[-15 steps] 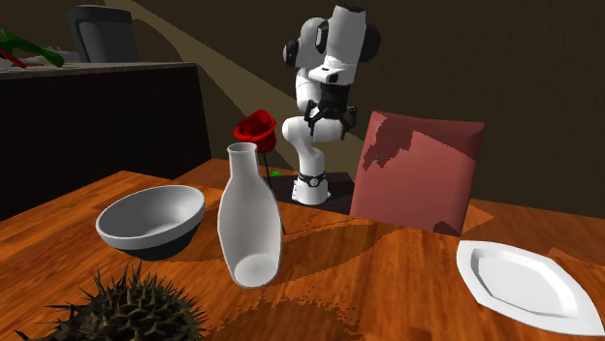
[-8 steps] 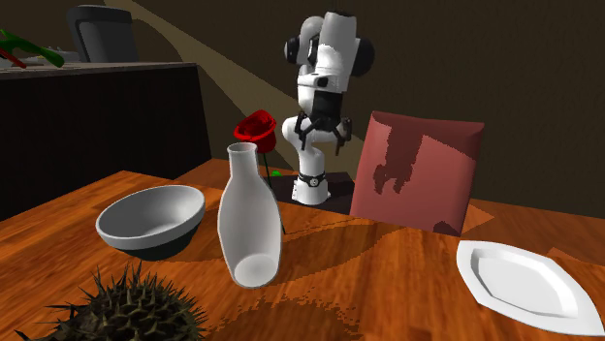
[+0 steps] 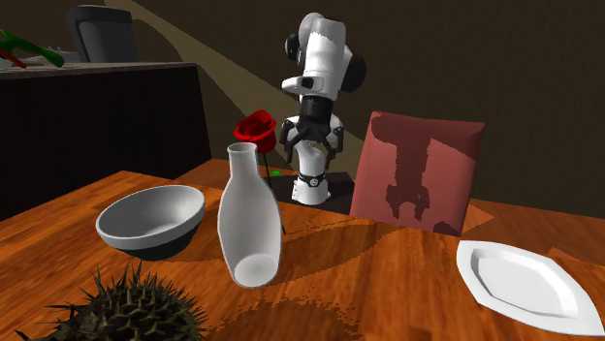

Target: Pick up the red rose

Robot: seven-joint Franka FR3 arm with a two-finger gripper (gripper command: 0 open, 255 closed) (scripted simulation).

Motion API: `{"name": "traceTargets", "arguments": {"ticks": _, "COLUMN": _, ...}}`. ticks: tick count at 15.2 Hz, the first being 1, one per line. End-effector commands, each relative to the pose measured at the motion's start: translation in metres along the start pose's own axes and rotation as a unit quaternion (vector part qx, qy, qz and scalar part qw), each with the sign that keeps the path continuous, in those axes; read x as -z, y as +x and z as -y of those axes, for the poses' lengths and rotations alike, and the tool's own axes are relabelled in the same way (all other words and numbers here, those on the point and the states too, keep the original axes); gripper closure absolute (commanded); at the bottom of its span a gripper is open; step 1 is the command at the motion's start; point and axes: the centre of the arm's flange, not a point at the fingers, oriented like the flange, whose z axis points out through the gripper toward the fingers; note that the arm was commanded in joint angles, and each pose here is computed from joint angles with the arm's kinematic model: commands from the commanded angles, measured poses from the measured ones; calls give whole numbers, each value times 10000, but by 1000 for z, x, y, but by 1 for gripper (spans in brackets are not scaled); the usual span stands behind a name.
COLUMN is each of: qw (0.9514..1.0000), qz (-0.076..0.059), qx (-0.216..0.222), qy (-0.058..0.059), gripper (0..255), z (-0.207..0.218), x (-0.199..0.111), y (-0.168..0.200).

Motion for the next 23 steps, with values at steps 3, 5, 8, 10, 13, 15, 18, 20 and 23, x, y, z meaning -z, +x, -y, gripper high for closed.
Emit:
{"name": "traceTargets", "arguments": {"ticks": 3, "qw": 9979, "qz": -582, "qx": -280, "qy": 31, "gripper": 0, "z": -10, "x": -13, "y": 36}}
{"name": "traceTargets", "arguments": {"ticks": 5, "qw": 9954, "qz": -861, "qx": -419, "qy": 42, "gripper": 0, "z": -16, "x": -17, "y": 53}}
{"name": "traceTargets", "arguments": {"ticks": 8, "qw": 9898, "qz": -1278, "qx": -626, "qy": 60, "gripper": 0, "z": -26, "x": -22, "y": 78}}
{"name": "traceTargets", "arguments": {"ticks": 10, "qw": 9849, "qz": -1555, "qx": -764, "qy": 71, "gripper": 0, "z": -33, "x": -24, "y": 95}}
{"name": "traceTargets", "arguments": {"ticks": 13, "qw": 9803, "qz": -1772, "qx": -872, "qy": 80, "gripper": 0, "z": -38, "x": -30, "y": 106}}
{"name": "traceTargets", "arguments": {"ticks": 15, "qw": 9803, "qz": -1772, "qx": -872, "qy": 80, "gripper": 0, "z": -37, "x": -40, "y": 102}}
{"name": "traceTargets", "arguments": {"ticks": 18, "qw": 9803, "qz": -1772, "qx": -872, "qy": 80, "gripper": 0, "z": -36, "x": -55, "y": 96}}
{"name": "traceTargets", "arguments": {"ticks": 20, "qw": 9803, "qz": -1772, "qx": -872, "qy": 80, "gripper": 0, "z": -36, "x": -63, "y": 93}}
{"name": "traceTargets", "arguments": {"ticks": 23, "qw": 9803, "qz": -1772, "qx": -872, "qy": 80, "gripper": 255, "z": -37, "x": -63, "y": 93}}
